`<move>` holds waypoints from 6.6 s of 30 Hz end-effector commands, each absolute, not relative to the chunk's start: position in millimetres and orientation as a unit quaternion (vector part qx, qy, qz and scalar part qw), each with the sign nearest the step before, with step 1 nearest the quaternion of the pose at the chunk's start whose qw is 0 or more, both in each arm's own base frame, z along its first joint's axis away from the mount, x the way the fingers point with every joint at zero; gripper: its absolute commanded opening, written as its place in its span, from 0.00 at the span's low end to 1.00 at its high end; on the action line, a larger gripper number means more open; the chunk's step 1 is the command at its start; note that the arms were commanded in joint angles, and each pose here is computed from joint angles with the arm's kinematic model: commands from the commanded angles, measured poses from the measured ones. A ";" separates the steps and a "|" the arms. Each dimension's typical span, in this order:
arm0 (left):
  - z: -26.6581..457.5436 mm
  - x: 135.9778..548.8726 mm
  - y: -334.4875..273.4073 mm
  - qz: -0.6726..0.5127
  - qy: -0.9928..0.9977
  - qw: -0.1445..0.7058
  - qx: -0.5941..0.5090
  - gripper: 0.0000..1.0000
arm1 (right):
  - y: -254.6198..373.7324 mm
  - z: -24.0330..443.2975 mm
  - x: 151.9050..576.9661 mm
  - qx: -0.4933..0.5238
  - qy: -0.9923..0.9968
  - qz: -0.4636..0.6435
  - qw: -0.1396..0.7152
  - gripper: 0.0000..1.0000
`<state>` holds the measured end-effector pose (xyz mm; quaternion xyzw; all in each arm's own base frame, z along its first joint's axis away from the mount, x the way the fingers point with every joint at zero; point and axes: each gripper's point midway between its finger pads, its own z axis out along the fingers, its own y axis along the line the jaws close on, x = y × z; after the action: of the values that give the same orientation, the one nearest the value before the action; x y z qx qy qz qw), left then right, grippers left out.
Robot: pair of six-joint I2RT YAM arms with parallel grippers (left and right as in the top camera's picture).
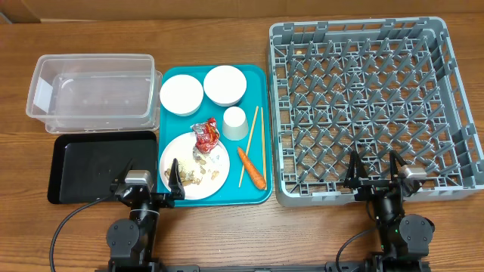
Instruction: Sort waste into correct bins and load items into the dishwasher
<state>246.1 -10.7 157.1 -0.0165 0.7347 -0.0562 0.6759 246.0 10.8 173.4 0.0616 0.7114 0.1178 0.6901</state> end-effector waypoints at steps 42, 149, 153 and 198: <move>217.7 233.5 -11.0 -0.063 0.754 0.654 -0.024 1.00 | 20.3 240.2 238.7 0.055 0.716 0.147 0.680 1.00; 182.5 421.9 70.0 0.002 0.955 0.225 -0.192 0.77 | 39.4 244.7 270.9 0.097 0.922 0.182 0.328 1.00; 181.2 402.5 -2.0 -0.131 0.968 0.168 -0.132 0.70 | 39.3 244.8 271.0 0.097 0.922 0.182 0.328 1.00; 17.5 289.4 -139.3 -0.055 0.997 0.001 0.058 0.15 | 39.3 244.6 270.8 0.097 0.922 0.182 0.328 1.00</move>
<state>292.8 -140.5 23.1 0.0597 0.9962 -0.0636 0.0085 267.4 39.5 232.3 0.1004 0.9277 0.1804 0.3110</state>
